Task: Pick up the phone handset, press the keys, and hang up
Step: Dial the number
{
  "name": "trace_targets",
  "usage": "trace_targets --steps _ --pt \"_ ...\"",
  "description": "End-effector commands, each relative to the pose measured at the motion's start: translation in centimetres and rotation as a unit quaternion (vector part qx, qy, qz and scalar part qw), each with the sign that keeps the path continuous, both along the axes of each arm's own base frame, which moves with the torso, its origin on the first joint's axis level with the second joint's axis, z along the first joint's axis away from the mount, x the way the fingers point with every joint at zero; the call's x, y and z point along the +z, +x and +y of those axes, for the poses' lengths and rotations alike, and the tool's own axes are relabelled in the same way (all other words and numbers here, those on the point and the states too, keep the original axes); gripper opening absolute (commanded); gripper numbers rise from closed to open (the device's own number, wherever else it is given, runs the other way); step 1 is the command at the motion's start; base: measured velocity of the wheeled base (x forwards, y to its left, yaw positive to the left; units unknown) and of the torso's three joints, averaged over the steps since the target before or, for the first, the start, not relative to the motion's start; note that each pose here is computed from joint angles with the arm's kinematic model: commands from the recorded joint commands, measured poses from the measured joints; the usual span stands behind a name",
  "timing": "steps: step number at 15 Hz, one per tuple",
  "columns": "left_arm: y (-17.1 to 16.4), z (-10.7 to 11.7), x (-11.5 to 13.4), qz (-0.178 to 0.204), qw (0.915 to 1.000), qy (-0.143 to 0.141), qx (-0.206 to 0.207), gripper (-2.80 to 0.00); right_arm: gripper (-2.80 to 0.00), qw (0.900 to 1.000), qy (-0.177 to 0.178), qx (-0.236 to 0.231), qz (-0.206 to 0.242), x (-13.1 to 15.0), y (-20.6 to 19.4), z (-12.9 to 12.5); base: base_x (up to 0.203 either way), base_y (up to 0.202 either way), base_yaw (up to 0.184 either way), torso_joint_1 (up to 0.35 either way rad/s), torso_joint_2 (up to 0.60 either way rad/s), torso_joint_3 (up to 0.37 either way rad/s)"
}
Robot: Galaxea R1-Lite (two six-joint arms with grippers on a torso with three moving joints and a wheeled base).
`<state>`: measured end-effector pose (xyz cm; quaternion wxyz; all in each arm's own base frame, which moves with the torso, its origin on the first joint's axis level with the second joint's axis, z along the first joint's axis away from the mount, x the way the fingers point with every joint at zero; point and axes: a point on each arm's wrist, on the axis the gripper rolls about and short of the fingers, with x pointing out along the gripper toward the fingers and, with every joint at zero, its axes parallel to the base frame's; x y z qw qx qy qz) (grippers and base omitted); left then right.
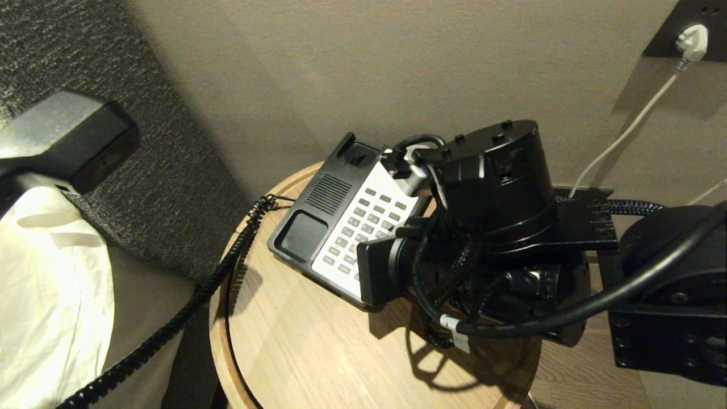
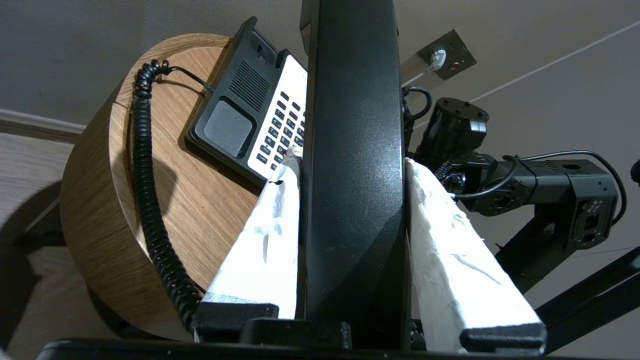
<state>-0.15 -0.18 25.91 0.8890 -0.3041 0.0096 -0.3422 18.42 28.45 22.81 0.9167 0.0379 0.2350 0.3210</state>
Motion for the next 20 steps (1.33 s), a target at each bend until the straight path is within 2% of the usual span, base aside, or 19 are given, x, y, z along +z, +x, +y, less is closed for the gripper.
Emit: trace_targets --steps 1,14,20 --pt "-0.1 0.0 0.0 0.0 1.0 -0.002 -0.001 -2.8 -2.8 1.0 -0.001 0.0 0.001 -0.1 0.0 0.2 0.0 0.0 0.0 0.0 0.0 0.0" --pt "-0.1 0.0 0.1 -0.001 1.0 -0.003 -0.001 -2.8 -2.8 1.0 -0.005 -0.001 0.003 -0.6 0.4 0.6 0.0 0.0 0.0 0.0 0.0 0.0" --pt "0.0 0.0 0.0 0.001 1.0 -0.002 -0.001 -2.8 -2.8 1.0 0.013 -0.004 -0.007 0.8 0.2 0.1 0.0 0.0 0.0 0.0 0.0 0.0"
